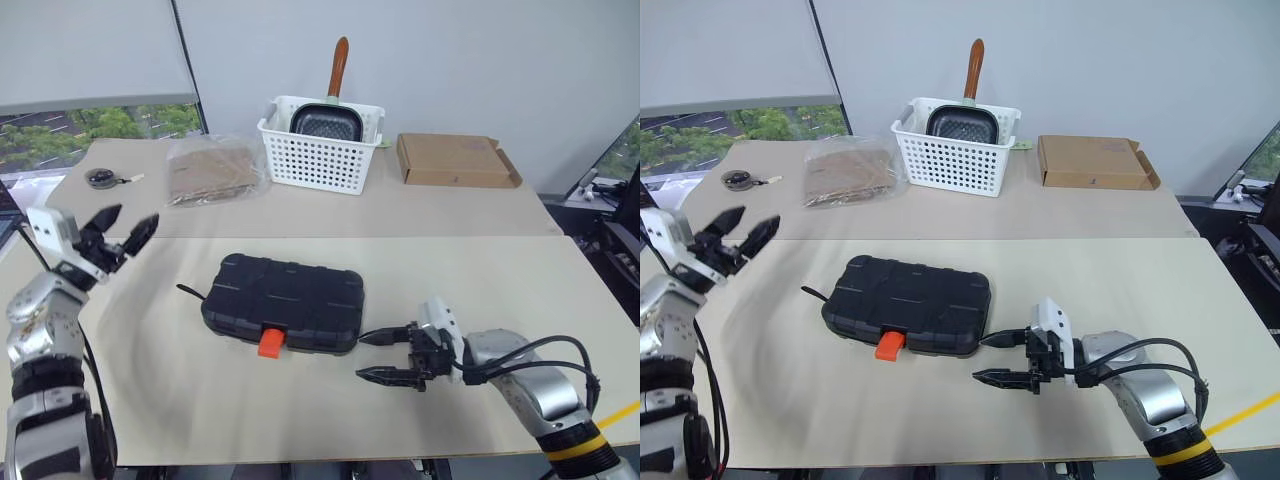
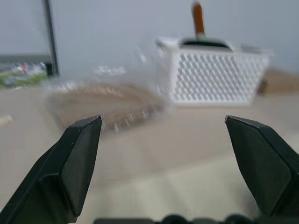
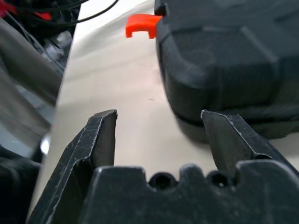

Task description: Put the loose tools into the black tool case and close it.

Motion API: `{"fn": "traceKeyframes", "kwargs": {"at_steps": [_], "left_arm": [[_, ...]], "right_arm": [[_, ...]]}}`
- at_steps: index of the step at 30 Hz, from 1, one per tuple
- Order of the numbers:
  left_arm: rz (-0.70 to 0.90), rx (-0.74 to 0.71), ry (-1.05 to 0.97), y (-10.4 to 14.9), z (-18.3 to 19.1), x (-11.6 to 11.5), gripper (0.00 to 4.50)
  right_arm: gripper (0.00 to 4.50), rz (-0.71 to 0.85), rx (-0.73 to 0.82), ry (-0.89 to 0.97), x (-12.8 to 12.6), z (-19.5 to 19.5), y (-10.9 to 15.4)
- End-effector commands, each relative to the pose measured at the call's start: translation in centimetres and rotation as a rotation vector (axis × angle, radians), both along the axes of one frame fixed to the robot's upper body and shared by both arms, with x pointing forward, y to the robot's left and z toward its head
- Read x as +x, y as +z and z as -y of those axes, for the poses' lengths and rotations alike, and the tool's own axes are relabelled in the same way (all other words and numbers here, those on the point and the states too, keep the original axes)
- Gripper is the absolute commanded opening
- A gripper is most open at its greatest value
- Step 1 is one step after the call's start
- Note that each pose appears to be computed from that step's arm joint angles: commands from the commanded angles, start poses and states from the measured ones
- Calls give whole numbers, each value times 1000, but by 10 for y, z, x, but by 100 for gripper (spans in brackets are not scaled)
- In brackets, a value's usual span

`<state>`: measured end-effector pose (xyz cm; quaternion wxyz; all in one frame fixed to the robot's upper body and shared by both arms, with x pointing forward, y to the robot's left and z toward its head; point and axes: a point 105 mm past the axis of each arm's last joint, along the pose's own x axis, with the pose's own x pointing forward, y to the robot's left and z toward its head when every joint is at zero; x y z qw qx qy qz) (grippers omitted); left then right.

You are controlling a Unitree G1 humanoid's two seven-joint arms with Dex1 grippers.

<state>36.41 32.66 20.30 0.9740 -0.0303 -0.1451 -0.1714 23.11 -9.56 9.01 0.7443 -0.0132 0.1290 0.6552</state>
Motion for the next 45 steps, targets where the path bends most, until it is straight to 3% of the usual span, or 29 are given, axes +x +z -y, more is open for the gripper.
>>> {"fn": "traceKeyframes", "kwargs": {"at_steps": [1, 4, 9, 20, 26, 35, 41, 45], "left_arm": [[66, 49, -137, 18, 35, 7, 450], [72, 122, -331, 14, 83, 9, 450], [53, 215, -482, -2, 128, 8, 450], [-74, 352, -516, -50, 141, 12, 450], [-106, 361, -515, -58, 137, 10, 450], [-124, 365, -551, -66, 145, -2, 450], [-128, 344, -572, -65, 161, -6, 450], [-143, 318, -541, -63, 162, -3, 450]], "right_arm": [[335, -88, 51, 12, -7, -20, 4], [335, -263, 184, -31, -5, -30, 12], [335, -348, 194, -18, -13, -41, 13], [335, -436, 245, -6, -14, -53, 20], [335, -320, 212, -213, 25, -54, 6], [335, -29, 215, -549, 97, -41, 10], [335, 78, 228, -683, 126, -37, 18], [335, 116, 234, -697, 131, -37, 22]]}}
